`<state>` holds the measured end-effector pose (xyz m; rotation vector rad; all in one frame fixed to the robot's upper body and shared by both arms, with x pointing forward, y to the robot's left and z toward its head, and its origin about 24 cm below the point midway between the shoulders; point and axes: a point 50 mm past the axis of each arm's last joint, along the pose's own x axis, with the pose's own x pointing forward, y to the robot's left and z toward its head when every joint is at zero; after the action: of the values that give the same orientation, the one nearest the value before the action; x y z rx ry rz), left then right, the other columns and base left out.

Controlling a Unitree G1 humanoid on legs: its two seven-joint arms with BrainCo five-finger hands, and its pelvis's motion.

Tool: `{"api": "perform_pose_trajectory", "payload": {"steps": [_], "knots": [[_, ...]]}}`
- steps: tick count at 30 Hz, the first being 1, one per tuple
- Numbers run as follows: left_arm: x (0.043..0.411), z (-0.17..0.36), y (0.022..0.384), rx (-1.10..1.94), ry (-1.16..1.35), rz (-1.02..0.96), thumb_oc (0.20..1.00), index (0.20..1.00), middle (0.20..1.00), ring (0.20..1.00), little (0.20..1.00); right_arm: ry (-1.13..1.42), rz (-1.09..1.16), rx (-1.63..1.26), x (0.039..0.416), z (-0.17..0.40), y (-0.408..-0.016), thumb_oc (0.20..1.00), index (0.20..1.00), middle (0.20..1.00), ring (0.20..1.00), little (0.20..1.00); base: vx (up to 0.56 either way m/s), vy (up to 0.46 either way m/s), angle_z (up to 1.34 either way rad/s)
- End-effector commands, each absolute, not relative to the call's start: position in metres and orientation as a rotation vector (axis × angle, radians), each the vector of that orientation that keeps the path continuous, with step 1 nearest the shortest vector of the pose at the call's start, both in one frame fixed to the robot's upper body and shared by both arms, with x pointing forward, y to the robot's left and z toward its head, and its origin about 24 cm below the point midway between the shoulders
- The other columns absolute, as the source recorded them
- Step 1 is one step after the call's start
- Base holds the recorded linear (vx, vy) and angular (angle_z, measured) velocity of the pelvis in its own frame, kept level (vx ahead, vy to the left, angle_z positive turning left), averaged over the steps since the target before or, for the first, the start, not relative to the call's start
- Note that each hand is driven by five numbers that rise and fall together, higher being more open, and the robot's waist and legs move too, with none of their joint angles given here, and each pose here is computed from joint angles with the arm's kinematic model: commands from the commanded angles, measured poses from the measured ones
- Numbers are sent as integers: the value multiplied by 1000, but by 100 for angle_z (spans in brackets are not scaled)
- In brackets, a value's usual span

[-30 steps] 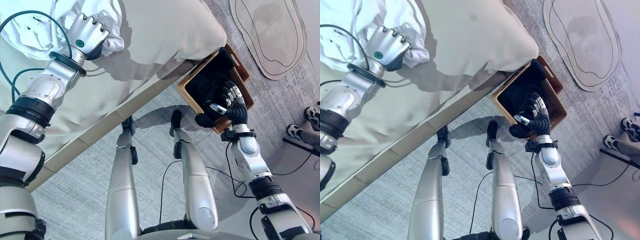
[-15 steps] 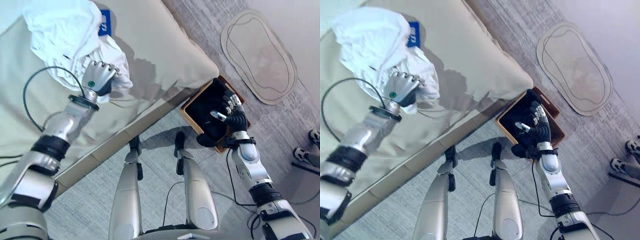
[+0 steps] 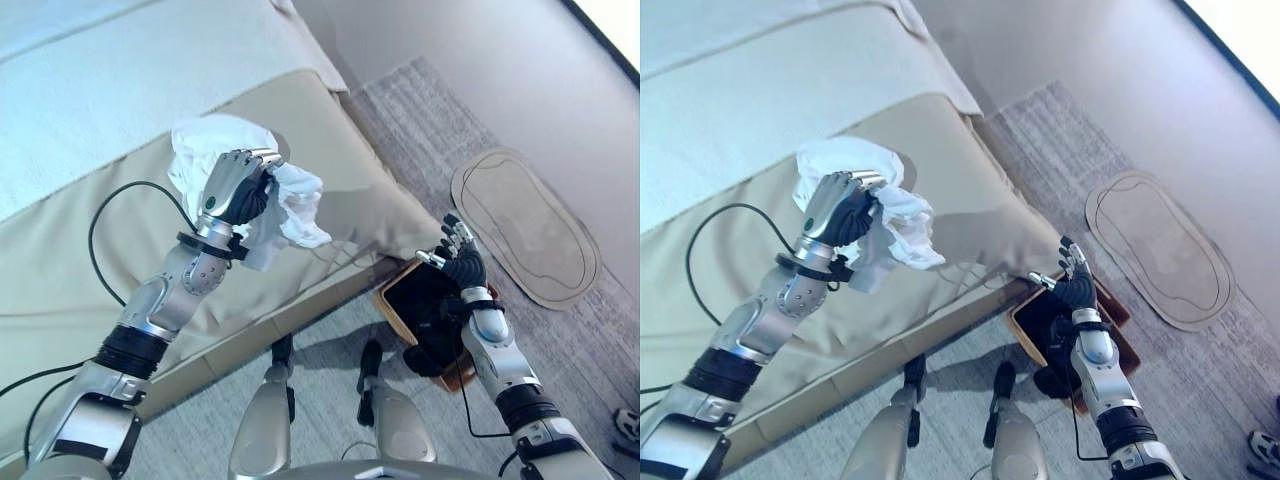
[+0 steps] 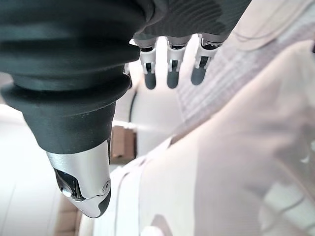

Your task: Pick up clothes into the bucket

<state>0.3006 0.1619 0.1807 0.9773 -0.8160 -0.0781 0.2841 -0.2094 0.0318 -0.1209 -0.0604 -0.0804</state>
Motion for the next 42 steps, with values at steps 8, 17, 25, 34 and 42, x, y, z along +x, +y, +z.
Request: {"api": "perform_pose_trajectory", "payload": {"steps": [8, 17, 25, 34, 42], "knots": [[275, 231, 130, 360, -984, -332, 200, 200, 200, 200, 200, -87, 127, -297, 286, 40, -190, 1000, 1000, 1000, 1000, 1000, 50, -27, 1], [277, 230, 104, 268, -939, -507, 200, 200, 200, 200, 200, -228, 370, -241, 286, 77, -161, 1000, 1000, 1000, 1000, 1000, 75, -20, -3], [279, 209, 101, 254, -854, -527, 200, 200, 200, 200, 200, -265, 469, -66, 285, 86, -135, 1000, 1000, 1000, 1000, 1000, 29, -5, -3], [276, 203, 112, 237, -834, -490, 200, 200, 200, 200, 200, -296, 561, -30, 276, 95, -132, 1000, 1000, 1000, 1000, 1000, 11, -6, -5], [282, 189, 148, 512, -794, -243, 200, 200, 200, 200, 200, -298, 292, -59, 259, 90, -183, 1000, 1000, 1000, 1000, 1000, 0, 0, 0]]}}
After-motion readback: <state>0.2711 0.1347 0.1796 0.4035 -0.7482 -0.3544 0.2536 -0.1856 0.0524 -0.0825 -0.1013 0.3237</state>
